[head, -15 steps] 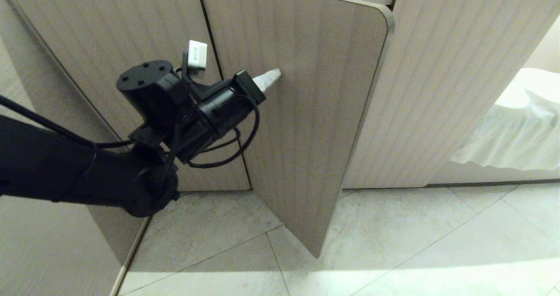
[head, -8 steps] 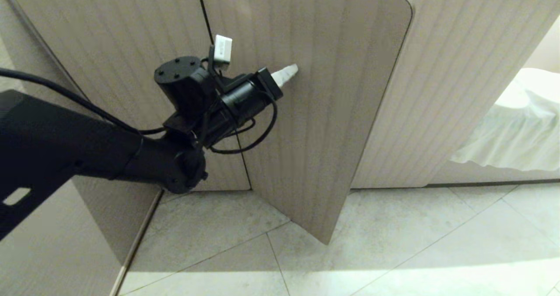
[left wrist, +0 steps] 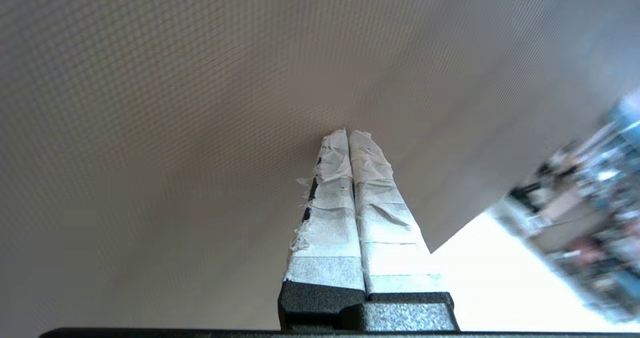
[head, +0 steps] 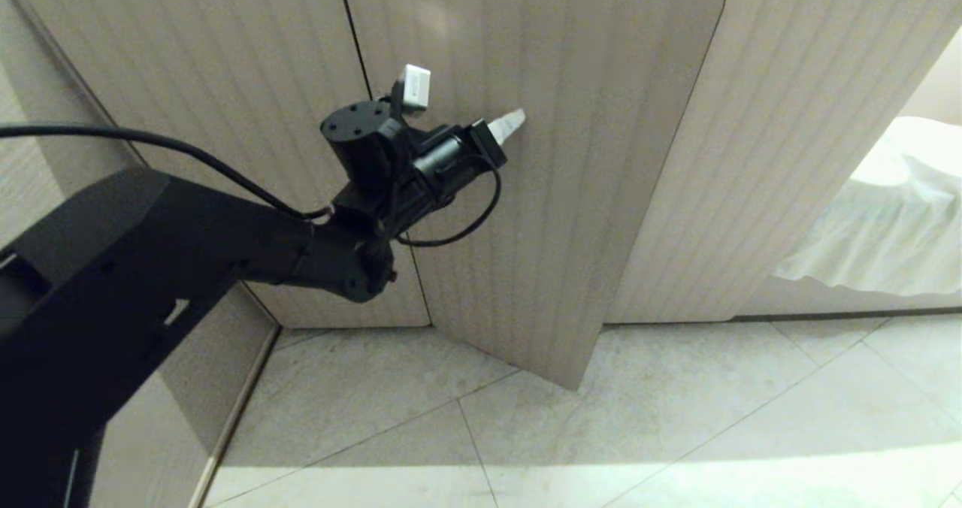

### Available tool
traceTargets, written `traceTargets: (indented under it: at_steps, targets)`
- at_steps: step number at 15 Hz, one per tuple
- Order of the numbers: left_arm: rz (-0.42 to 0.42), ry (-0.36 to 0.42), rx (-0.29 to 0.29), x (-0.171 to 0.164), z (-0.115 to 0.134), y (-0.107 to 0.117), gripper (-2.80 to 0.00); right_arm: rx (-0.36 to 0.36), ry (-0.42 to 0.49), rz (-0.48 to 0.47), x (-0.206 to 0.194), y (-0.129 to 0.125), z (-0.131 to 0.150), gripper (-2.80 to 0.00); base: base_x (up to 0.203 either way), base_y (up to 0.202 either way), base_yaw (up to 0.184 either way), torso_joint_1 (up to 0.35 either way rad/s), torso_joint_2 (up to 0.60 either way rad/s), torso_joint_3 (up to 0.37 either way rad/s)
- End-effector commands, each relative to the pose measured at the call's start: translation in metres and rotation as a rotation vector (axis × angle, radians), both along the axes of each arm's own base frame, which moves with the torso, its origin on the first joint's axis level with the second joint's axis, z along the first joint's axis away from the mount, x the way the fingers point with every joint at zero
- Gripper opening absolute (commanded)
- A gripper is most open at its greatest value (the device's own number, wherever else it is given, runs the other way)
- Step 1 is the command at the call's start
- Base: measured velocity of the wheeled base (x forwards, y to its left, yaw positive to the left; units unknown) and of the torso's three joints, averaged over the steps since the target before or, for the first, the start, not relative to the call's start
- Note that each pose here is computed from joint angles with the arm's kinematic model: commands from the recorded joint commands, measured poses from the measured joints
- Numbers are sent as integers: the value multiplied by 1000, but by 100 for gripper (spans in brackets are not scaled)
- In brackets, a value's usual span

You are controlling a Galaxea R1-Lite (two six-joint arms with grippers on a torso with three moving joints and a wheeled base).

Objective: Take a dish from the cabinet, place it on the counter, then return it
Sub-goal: Close the cabinet door

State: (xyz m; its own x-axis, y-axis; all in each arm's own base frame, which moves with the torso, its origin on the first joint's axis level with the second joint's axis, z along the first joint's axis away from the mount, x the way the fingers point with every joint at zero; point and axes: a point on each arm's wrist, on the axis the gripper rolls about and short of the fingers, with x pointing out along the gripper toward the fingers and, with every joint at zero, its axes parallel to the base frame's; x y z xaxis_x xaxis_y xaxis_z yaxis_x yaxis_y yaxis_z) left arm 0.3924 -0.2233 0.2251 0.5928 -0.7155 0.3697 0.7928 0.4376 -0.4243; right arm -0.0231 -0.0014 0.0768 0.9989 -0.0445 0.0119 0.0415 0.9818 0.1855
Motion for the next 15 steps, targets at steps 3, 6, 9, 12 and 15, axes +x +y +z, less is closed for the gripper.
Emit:
traceTargets:
  at_steps: [3, 6, 9, 12, 15]
  targets:
    - [75, -80, 51, 46, -15, -6, -280, 1, 1, 0, 0, 0, 0, -280, 0, 0, 0, 0, 0, 0]
    - [113, -100, 60, 70, -9, -5, -280, 1, 1, 0, 0, 0, 0, -280, 0, 0, 0, 0, 0, 0]
    - [171, -94, 120, 81, -26, -2, -280, 1, 1, 0, 0, 0, 0, -280, 0, 0, 0, 0, 0, 0]
    - [228, -119, 101, 76, -4, 10, -280, 1, 1, 0, 0, 0, 0, -280, 0, 0, 0, 0, 0, 0]
    - [264, -124, 116, 60, 31, 35, -280, 1, 1, 0, 0, 0, 0, -280, 0, 0, 0, 0, 0, 0]
